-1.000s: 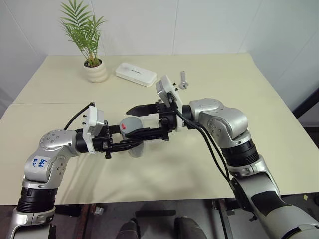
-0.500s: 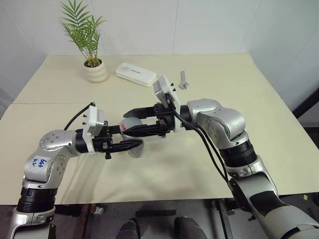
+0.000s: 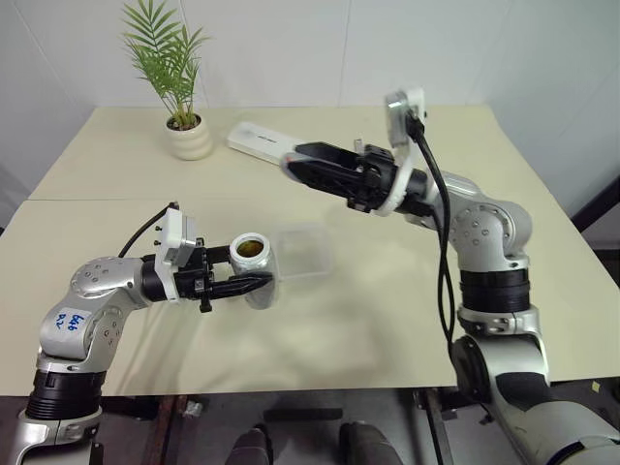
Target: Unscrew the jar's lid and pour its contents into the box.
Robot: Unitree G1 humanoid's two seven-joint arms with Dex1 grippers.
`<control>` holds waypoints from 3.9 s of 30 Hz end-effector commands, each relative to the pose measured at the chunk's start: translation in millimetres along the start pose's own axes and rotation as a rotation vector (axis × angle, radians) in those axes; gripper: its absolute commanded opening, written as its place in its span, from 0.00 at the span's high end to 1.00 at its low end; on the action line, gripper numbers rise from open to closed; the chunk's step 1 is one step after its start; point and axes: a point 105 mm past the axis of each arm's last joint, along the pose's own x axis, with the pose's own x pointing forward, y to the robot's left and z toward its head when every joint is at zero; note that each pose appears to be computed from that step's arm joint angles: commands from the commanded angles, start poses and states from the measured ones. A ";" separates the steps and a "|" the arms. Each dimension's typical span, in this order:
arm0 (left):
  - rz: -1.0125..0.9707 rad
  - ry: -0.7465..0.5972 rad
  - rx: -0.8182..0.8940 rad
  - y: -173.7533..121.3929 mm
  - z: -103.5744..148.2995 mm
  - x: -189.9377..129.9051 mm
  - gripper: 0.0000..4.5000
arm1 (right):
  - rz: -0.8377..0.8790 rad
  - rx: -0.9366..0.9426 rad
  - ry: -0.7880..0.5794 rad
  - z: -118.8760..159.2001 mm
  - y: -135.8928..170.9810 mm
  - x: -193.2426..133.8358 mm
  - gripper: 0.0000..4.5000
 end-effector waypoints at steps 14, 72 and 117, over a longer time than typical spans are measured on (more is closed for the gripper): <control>0.051 -0.072 0.030 19.7 29.4 -3.1 0.56 | -0.664 -0.169 0.122 -103.3 -98.4 -143.9 0.23; 0.330 0.461 2.097 110.4 20.0 93.0 0.56 | -0.276 -0.196 0.189 -72.8 11.6 -92.6 0.01; 1.525 -0.047 -0.251 135.5 -77.5 -203.6 0.56 | -0.112 -0.359 0.144 -60.3 -8.5 -67.0 0.01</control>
